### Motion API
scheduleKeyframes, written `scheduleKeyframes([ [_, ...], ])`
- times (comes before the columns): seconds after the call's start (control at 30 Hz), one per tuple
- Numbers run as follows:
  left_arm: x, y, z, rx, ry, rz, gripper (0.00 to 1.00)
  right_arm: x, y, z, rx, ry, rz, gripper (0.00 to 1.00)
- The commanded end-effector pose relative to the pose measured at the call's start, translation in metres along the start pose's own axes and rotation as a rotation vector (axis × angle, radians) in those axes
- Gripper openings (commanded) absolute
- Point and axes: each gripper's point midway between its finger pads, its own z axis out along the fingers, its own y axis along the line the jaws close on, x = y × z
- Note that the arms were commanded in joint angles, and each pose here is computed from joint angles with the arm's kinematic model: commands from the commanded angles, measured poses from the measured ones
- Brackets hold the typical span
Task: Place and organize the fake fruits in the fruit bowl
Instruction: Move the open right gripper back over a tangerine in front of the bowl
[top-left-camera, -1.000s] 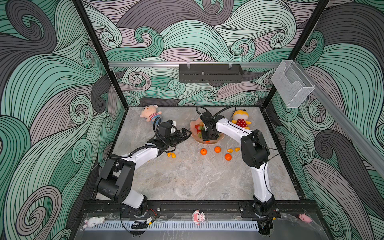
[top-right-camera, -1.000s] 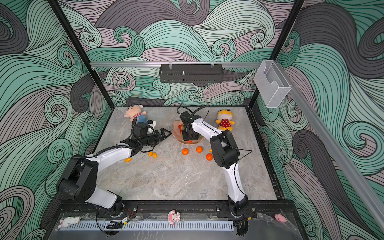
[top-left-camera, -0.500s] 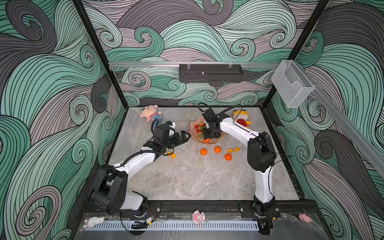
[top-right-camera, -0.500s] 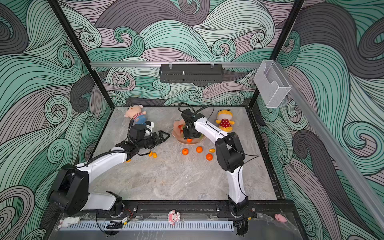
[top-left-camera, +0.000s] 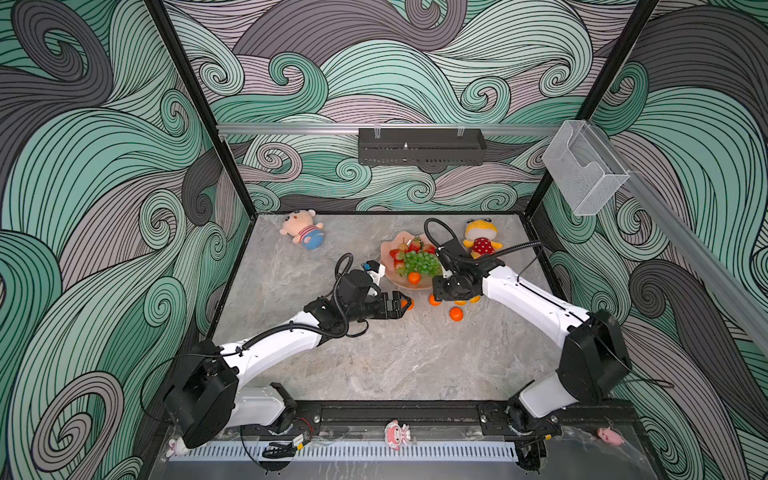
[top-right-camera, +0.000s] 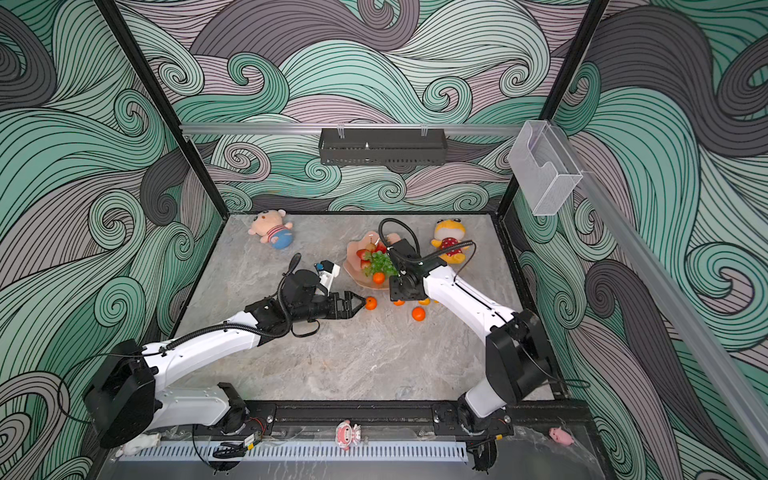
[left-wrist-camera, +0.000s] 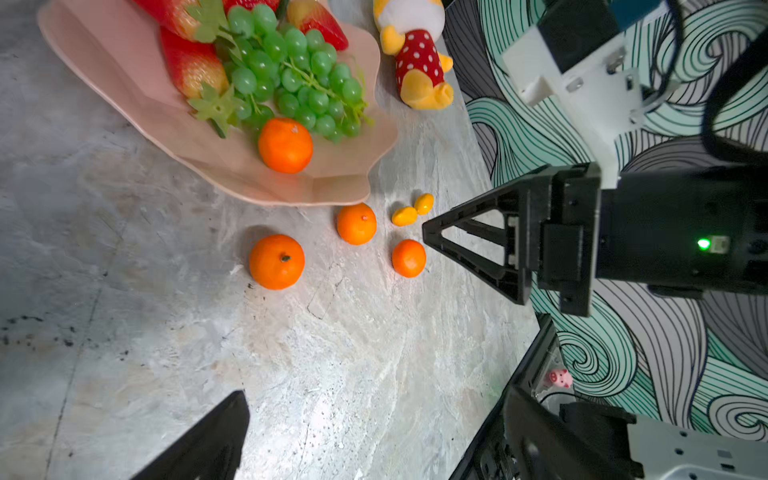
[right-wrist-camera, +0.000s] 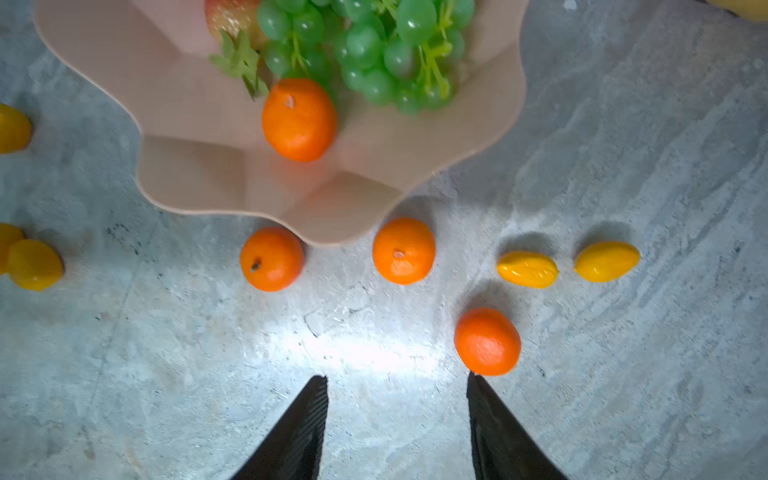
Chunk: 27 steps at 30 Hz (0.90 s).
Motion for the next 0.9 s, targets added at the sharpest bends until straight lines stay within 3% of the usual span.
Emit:
scheduleKeyframes([
  [0.0, -0.001, -0.011, 0.009, -0.017, -0.018, 0.046, 0.99, 0.003, -0.018, -0.005, 0.037, -0.046, 0.057, 0.55],
  [0.27, 0.006, -0.035, 0.022, -0.003, 0.018, 0.118, 0.99, 0.017, -0.045, 0.005, 0.036, 0.003, 0.125, 0.56],
  [0.33, 0.006, -0.037, 0.024, -0.003, 0.018, 0.129, 0.99, 0.019, -0.045, 0.007, 0.025, 0.018, 0.135, 0.62],
  [0.47, 0.005, -0.041, 0.024, 0.002, 0.014, 0.136, 0.98, 0.020, -0.044, 0.013, 0.028, 0.036, 0.137, 0.63],
  [0.87, 0.011, -0.033, 0.034, -0.025, 0.039, 0.142, 0.99, 0.030, -0.048, 0.042, 0.062, 0.144, 0.137, 0.63],
])
